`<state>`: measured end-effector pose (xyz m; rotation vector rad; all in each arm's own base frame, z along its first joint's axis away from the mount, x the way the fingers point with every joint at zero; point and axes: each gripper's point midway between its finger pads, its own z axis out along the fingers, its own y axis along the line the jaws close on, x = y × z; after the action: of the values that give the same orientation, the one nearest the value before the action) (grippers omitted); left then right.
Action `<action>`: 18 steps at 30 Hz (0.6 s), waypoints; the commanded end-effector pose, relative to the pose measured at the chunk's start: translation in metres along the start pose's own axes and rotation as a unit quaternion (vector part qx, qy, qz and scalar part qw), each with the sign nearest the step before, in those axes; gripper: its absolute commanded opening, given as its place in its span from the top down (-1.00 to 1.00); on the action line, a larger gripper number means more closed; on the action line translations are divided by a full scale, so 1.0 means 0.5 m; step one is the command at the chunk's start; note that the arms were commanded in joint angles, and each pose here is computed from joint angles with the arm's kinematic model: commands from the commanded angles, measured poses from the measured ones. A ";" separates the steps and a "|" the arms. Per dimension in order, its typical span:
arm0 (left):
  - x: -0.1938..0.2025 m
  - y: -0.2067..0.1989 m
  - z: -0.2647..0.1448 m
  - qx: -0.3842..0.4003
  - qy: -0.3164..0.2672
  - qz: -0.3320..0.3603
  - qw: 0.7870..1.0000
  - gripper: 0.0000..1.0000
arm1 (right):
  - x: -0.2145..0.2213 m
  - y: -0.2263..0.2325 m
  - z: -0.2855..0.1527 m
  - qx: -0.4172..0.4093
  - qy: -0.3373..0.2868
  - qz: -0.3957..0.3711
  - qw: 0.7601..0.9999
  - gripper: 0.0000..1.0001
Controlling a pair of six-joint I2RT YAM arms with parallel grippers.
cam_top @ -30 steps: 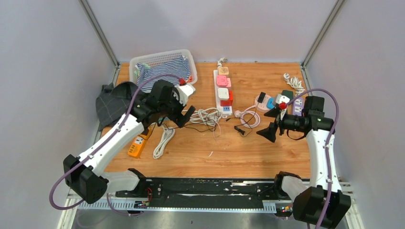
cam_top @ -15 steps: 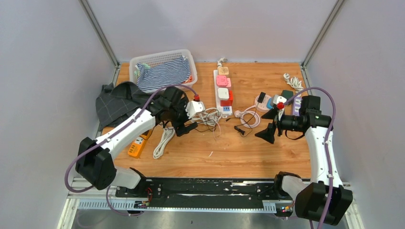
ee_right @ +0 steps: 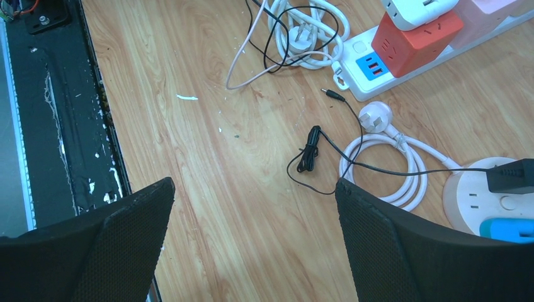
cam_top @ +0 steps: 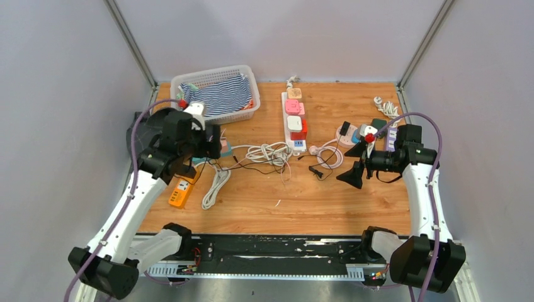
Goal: Pull the plug off the socket
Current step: Move the socket to the corner of the board.
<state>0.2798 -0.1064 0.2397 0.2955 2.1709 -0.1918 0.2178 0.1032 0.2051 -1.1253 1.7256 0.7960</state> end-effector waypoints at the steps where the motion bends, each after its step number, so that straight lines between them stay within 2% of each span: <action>1: 0.116 0.086 0.012 -0.100 0.049 -0.211 0.971 -1.00 | -0.024 0.019 0.000 -0.015 -0.014 -0.018 1.000 -0.96; 7: 0.141 0.190 -0.029 -0.235 -0.032 -0.349 0.907 -1.00 | -0.027 0.021 -0.001 -0.015 -0.017 -0.022 1.000 -0.96; 9: 0.174 0.209 -0.011 -0.260 -0.015 -0.387 0.885 -1.00 | -0.026 0.021 0.000 -0.015 -0.017 -0.022 1.000 -0.96; 12: 0.241 0.236 0.028 -0.306 0.041 -0.431 0.848 -0.95 | -0.024 0.021 0.000 -0.015 -0.016 -0.020 1.000 -0.96; 15: 0.265 0.270 0.037 -0.351 0.055 -0.436 0.827 -0.88 | -0.023 0.021 0.000 -0.015 -0.015 -0.019 1.000 -0.96; 18: 0.246 0.326 0.009 -0.413 0.030 -0.381 0.827 -0.87 | -0.023 0.021 0.000 -0.015 -0.016 -0.018 1.000 -0.96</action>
<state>0.2587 0.0289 0.1150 -1.0365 2.2498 0.1240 0.2165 0.1036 0.2068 -1.1393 1.7107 0.7856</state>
